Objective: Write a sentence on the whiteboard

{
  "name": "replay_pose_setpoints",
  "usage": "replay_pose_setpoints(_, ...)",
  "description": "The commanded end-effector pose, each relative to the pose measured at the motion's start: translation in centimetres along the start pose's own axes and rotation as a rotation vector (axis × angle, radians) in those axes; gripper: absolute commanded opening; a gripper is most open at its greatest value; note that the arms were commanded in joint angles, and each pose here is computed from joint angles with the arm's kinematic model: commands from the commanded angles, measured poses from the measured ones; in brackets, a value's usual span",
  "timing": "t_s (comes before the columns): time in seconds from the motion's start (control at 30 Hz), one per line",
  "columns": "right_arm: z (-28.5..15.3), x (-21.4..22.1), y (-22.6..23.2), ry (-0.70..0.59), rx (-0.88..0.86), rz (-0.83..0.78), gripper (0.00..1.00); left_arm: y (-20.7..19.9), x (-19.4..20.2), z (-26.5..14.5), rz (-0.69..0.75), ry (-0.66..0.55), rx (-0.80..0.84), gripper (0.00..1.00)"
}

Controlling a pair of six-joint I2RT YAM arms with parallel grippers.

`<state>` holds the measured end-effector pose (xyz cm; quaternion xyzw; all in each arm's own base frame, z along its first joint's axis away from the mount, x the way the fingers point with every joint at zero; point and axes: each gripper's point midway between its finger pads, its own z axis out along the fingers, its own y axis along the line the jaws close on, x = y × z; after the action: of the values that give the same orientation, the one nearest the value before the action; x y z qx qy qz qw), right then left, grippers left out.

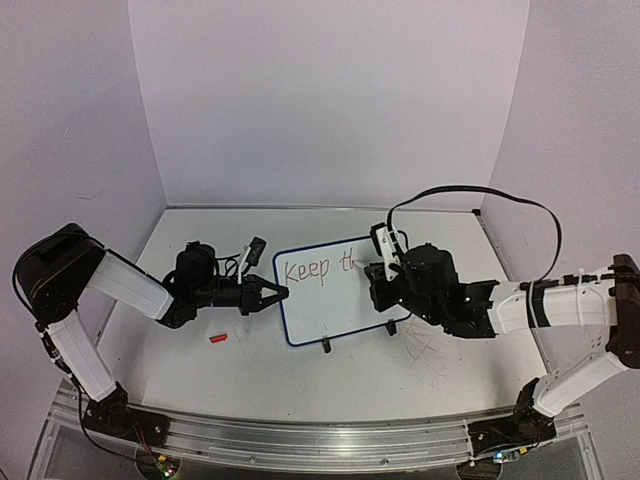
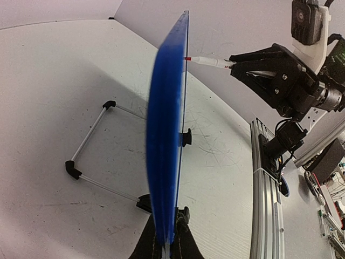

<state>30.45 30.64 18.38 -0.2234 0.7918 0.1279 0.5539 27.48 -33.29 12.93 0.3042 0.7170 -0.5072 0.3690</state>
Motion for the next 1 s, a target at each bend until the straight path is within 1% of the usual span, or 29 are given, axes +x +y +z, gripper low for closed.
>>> replay_pose_setpoints(0.0, 0.4, -2.7, -0.5, -0.070, 0.047, 0.026, 0.00, 1.8, 0.2, -0.1, 0.015, 0.012, -0.092, 0.00)
replay_pose_setpoints(0.33, 0.1, -2.9, -1.6, -0.072, 0.103, 0.044, 0.00, 1.9, 0.2, 0.0, 0.018, 0.013, -0.092, 0.00)
replay_pose_setpoints(0.97, -0.5, 0.2, -1.2, 0.016, 0.051, 0.037, 0.00, 1.9, 0.0, 0.2, 0.015, 0.013, -0.087, 0.00)
